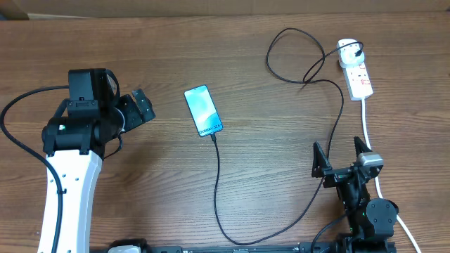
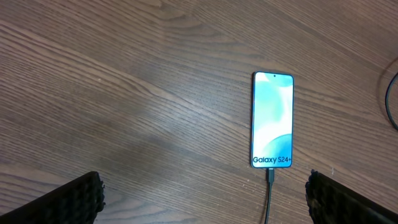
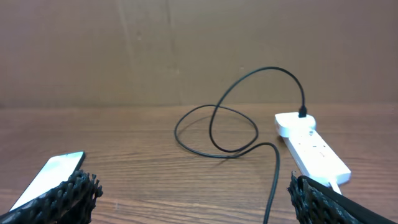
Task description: Plug charger to phone and switch on socket
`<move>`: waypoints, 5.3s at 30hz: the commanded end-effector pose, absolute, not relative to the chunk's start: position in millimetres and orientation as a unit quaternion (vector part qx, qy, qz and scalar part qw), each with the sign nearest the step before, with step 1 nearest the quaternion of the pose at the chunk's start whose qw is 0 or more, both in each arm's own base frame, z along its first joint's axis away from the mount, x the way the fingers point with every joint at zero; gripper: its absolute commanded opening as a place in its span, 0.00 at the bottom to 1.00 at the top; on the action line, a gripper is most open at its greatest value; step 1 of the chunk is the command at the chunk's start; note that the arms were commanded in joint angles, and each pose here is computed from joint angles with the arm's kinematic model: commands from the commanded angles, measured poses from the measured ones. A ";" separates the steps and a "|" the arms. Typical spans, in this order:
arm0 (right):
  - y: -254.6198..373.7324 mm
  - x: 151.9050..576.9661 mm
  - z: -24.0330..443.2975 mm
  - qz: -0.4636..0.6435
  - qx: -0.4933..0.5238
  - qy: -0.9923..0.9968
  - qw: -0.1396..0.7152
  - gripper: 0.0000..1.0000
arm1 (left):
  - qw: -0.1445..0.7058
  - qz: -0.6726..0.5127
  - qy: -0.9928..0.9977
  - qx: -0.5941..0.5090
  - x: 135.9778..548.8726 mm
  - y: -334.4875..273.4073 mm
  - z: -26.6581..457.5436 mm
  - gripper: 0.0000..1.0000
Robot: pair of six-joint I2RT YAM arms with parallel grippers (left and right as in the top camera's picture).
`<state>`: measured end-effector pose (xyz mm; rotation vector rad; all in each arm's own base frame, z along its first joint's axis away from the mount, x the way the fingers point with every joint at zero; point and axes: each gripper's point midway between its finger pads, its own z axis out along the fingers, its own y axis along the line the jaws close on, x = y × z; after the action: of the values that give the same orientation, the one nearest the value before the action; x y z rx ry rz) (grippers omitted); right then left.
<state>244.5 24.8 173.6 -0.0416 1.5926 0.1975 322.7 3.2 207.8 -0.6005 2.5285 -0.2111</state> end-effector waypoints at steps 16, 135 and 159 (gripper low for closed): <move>19.8 245.4 169.9 0.034 -0.054 0.713 0.698 1.00 | 0.266 -0.075 0.936 -0.220 324.0 5.5 208.1 1.00; 18.0 245.6 170.7 0.049 -0.031 0.714 0.698 1.00 | 0.406 -0.048 0.898 -0.161 192.2 10.5 183.4 0.99; 18.0 245.6 170.7 0.049 -0.031 0.714 0.698 1.00 | 0.486 -0.053 0.861 -0.138 177.4 8.9 209.0 1.00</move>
<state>245.2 20.0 173.2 -0.0825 1.5903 0.1133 179.4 9.4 208.1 -0.3739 2.1117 -0.1403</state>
